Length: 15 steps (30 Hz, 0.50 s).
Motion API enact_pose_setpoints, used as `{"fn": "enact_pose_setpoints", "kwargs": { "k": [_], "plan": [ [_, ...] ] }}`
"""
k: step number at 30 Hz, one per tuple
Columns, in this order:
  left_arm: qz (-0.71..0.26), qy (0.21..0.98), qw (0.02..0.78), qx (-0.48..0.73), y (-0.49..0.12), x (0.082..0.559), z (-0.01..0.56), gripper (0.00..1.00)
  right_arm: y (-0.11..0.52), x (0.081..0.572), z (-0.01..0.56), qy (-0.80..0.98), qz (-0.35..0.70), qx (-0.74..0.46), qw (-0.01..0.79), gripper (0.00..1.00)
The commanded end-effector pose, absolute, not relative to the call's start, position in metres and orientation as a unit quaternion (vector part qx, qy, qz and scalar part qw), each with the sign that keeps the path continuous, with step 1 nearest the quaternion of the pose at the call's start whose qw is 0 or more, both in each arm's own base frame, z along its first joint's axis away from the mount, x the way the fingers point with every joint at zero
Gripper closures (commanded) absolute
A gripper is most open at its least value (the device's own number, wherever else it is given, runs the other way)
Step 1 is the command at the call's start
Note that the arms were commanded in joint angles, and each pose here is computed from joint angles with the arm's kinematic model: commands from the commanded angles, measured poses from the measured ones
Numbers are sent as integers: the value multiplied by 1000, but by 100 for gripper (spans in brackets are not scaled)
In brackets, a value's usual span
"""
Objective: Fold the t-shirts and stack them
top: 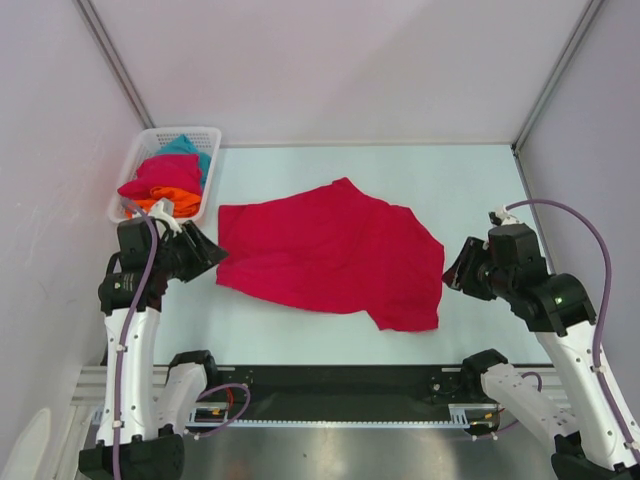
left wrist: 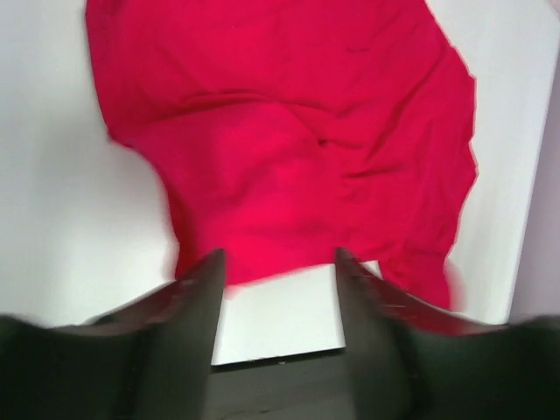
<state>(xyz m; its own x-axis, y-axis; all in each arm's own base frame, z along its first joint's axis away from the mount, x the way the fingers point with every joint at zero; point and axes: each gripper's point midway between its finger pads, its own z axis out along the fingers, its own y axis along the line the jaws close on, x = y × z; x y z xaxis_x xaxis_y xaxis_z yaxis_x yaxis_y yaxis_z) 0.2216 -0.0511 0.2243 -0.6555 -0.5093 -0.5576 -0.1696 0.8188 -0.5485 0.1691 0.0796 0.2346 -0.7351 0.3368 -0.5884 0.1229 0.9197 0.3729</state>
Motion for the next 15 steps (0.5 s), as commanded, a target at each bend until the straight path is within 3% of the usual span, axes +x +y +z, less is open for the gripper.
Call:
{"fn": "enact_pose_setpoints", "kwargs": {
  "k": [1, 3, 6, 10, 15],
  "plan": [
    [-228, 868, 401, -184, -47, 224, 245, 33, 82, 168, 251, 910, 171, 120, 358, 56],
    [-228, 869, 399, -184, -47, 225, 243, 20, 83, 171, 251, 909, 172, 119, 361, 55],
    [-225, 869, 397, -188, -46, 227, 240, 13, 88, 184, 248, 906, 175, 118, 367, 54],
    [-230, 869, 392, -194, -46, 234, 234, 7, 103, 219, 241, 904, 181, 103, 373, 52],
    [-253, 867, 386, -189, -52, 244, 233, 1, 133, 297, 251, 893, 198, 78, 396, 50]
  ]
}}
